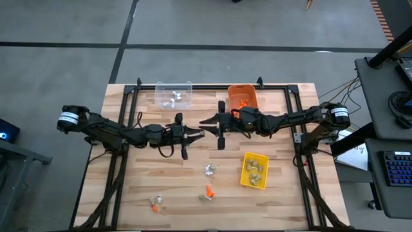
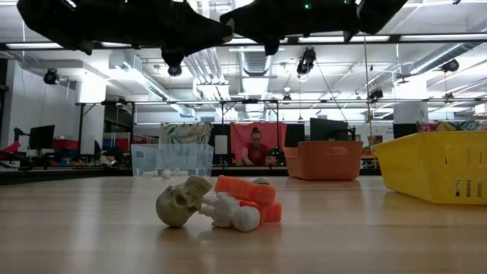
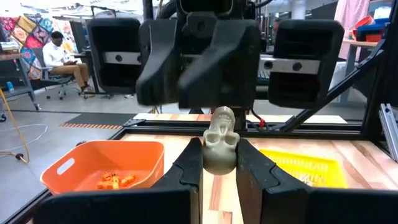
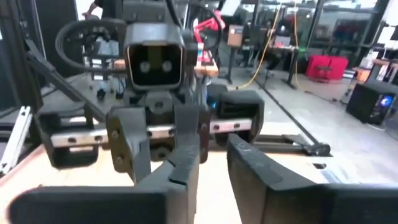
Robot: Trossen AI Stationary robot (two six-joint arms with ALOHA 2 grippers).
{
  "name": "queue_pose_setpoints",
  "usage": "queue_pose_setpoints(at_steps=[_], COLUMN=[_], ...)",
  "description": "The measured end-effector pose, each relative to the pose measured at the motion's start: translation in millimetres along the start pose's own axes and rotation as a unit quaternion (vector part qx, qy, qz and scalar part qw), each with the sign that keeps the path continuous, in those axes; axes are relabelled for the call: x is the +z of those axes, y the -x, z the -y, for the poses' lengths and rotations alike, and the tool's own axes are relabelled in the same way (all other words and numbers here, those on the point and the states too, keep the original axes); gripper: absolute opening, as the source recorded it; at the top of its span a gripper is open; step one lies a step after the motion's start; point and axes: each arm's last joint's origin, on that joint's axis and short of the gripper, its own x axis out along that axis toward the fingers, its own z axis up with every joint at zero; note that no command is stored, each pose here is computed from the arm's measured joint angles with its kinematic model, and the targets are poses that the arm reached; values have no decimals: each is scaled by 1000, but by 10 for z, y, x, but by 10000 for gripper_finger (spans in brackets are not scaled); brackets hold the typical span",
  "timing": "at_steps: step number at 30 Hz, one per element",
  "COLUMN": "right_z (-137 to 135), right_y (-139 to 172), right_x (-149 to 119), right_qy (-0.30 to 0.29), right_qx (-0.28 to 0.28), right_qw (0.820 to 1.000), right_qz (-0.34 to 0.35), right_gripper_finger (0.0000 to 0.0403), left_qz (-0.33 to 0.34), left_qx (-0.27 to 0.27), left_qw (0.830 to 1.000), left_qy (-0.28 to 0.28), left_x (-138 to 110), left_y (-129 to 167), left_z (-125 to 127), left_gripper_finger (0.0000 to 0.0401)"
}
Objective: Sort Halloween decoration
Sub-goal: Put the gray skull toy into the yellow bin
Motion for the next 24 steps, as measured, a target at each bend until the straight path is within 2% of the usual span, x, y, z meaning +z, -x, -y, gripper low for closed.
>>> queue_pose_setpoints(at_steps=[12,14,19,24], right_z=[-4,-3,-23,-6], right_y=[2,3,0,-16], right_x=[-17,-7,35,58], right_qy=[18,21,20,25], right_qx=[21,20,33,26], right_qw=[1000,1000,999,999], right_qz=[-8,-3,4,-8], right_gripper_finger=[163,171,182,185], left_qz=[-2,-2,-13,-13], left_qx=[17,22,74,75], left_qw=[1000,1000,997,997], left_qy=[-1,-1,-3,-5], left_x=[-4,-5,-21,-21], left_y=[2,2,5,5], left_z=[-7,-9,-46,-45], left_gripper_finger=[25,25,25,25])
